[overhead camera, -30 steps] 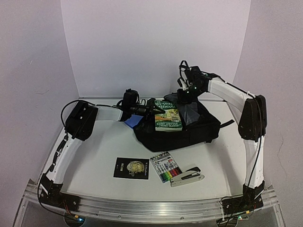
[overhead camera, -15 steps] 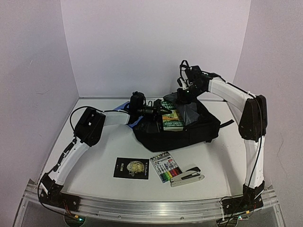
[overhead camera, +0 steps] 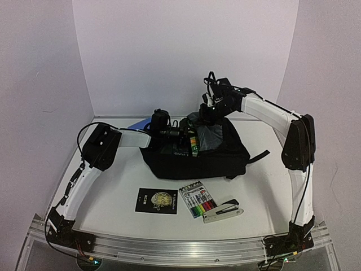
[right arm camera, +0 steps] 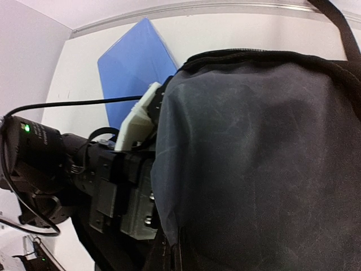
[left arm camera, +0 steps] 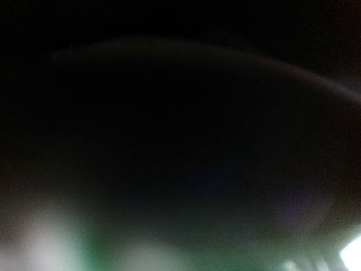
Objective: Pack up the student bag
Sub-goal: Place the book in the student bag.
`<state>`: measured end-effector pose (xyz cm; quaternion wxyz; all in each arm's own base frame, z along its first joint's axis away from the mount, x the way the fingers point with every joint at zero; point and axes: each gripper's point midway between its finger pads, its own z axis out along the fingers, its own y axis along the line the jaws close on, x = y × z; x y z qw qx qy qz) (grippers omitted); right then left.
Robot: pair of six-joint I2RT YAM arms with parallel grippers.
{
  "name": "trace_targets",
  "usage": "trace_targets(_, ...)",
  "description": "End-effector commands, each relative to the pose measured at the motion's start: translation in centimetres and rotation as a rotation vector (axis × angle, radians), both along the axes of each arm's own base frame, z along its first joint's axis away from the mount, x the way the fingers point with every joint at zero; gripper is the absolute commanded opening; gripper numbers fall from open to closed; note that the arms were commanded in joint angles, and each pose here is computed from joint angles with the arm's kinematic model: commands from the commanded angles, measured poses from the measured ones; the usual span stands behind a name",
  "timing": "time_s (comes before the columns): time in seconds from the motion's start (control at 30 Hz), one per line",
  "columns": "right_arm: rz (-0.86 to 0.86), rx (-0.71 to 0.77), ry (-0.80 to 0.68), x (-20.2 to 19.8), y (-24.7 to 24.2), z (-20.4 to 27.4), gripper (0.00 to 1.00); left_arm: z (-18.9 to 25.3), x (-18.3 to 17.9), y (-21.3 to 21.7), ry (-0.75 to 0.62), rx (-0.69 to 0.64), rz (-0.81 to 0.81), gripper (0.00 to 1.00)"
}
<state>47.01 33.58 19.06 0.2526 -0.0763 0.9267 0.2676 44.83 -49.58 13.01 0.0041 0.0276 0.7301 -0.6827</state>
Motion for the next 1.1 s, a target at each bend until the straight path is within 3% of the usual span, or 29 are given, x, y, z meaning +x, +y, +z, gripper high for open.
trace_targets(0.0, 0.055, 0.226, -0.132, -0.8, 3.2, 9.3, 0.0, 3.1, 1.0, -0.5, -0.061, -0.066, 0.065, 0.0)
trace_targets(0.1, 0.066, 0.232, -0.113, -1.2, 3.3, 8.8, 0.0, -1.6, 1.2, -0.5, 0.033, 0.06, 0.07, 0.08)
trace_targets(0.17, 0.072, 0.222, -0.115, -1.3, 3.2, 8.5, 0.0, -2.6, 0.8, -0.3, 0.044, 0.101, 0.056, 0.22)
trace_targets(0.27, 0.086, 0.187, -0.134, -1.6, 2.7, 8.1, 0.0, -2.2, -0.1, 0.5, 0.018, 0.163, 0.056, 0.4)
trace_targets(0.5, 0.098, 0.118, -0.132, -2.3, 0.9, 6.4, 0.0, -0.6, -1.1, 2.8, -0.051, 0.333, 0.078, 0.64)
trace_targets(0.77, 0.107, 0.116, -0.137, -2.7, 0.6, 6.8, 0.0, -1.1, -1.8, 3.9, -0.029, 0.362, 0.095, 0.62)
trace_targets(0.87, 0.112, 0.124, -0.132, -2.7, 0.8, 6.8, 0.0, -0.7, -1.5, 3.1, -0.046, 0.312, 0.072, 0.49)
trace_targets(0.97, 0.123, 0.139, -0.122, -2.8, 1.1, 6.8, 0.0, 0.0, -0.9, 1.8, -0.082, 0.245, 0.058, 0.25)
trace_targets(1.07, 0.134, 0.158, -0.106, -3.0, 1.5, 6.7, 0.0, 1.3, -0.4, 0.0, -0.12, 0.158, 0.027, 0.15)
